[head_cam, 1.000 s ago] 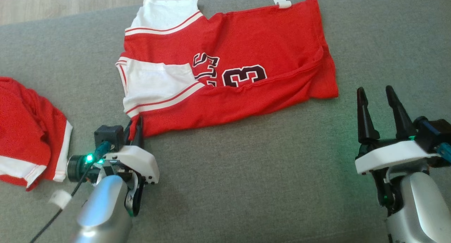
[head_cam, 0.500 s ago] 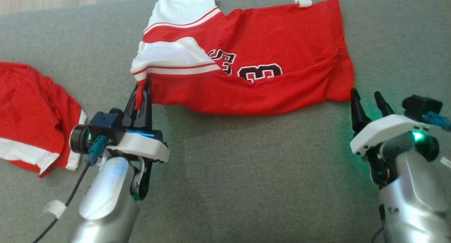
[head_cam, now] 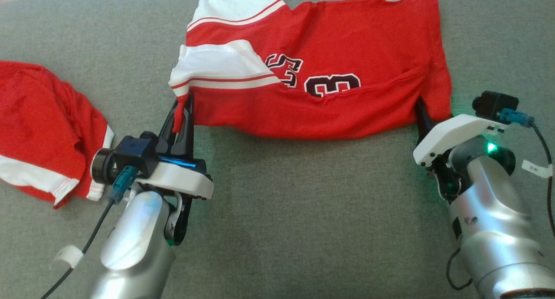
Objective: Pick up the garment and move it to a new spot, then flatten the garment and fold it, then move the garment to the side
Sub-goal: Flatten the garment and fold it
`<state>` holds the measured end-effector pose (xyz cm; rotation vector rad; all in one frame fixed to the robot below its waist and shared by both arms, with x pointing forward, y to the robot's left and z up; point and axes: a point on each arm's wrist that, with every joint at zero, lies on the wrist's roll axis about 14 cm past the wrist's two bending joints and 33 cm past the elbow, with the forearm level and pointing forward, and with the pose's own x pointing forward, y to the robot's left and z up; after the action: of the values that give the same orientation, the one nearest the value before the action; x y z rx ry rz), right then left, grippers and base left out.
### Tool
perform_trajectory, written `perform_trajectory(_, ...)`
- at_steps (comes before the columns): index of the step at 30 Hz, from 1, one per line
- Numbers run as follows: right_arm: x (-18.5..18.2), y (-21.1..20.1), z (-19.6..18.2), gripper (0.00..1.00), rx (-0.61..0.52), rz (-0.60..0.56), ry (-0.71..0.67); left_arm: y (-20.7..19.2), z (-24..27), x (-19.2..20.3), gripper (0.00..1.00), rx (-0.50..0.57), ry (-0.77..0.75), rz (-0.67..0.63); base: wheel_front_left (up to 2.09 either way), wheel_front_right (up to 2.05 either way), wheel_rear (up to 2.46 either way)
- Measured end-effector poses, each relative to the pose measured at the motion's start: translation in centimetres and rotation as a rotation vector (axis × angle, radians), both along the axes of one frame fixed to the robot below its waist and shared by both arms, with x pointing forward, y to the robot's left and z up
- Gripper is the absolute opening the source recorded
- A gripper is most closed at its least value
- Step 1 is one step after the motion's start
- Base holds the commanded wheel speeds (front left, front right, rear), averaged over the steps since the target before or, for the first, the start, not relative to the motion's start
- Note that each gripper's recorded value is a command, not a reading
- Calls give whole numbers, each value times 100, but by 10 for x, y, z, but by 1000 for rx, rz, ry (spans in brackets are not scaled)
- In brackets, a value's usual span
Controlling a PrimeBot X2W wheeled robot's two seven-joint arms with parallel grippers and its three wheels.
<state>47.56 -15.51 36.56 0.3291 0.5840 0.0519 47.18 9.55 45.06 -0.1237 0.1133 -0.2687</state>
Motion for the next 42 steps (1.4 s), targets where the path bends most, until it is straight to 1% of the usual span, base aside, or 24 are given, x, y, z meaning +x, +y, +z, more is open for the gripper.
perform_trajectory(3, -2, -1, -1, 0, -9, -6, -4, 1, 4, 0, 0, -2, -9, 0, 0, 0, 0)
perform_trajectory(6, -4, -5, 1, 0, -44, -6, -20, 3, 7, -1, 0, -4, -15, 9, 0, 0, 0)
perform_trajectory(15, -16, -31, 14, 0, -131, -21, -44, 4, 4, -14, 0, 9, 2, 13, 0, 0, 0)
perform_trajectory(19, -24, -37, 20, 0, -160, 0, -38, 3, 10, -19, 0, 12, -10, 10, 0, 0, 0)
perform_trajectory(24, -41, -35, 20, 0, -141, 18, -7, 1, 3, -32, 0, 25, 12, -2, 0, 0, 0)
perform_trajectory(27, -54, -33, 22, 0, -110, 25, 6, -2, -7, -46, 0, 33, 45, -24, 0, 0, 0)
perform_trajectory(33, -80, -51, 32, 0, -63, 2, 25, -7, -28, -72, 0, 64, 135, -63, 0, 0, 0)
perform_trajectory(41, -130, -65, 18, 0, -26, -44, 116, -16, -56, -103, 0, 96, 276, -107, 0, 0, 0)
perform_trajectory(42, -134, -66, 16, 7, -26, -48, 125, -17, -59, -105, 0, 98, 285, -114, 0, 0, 0)
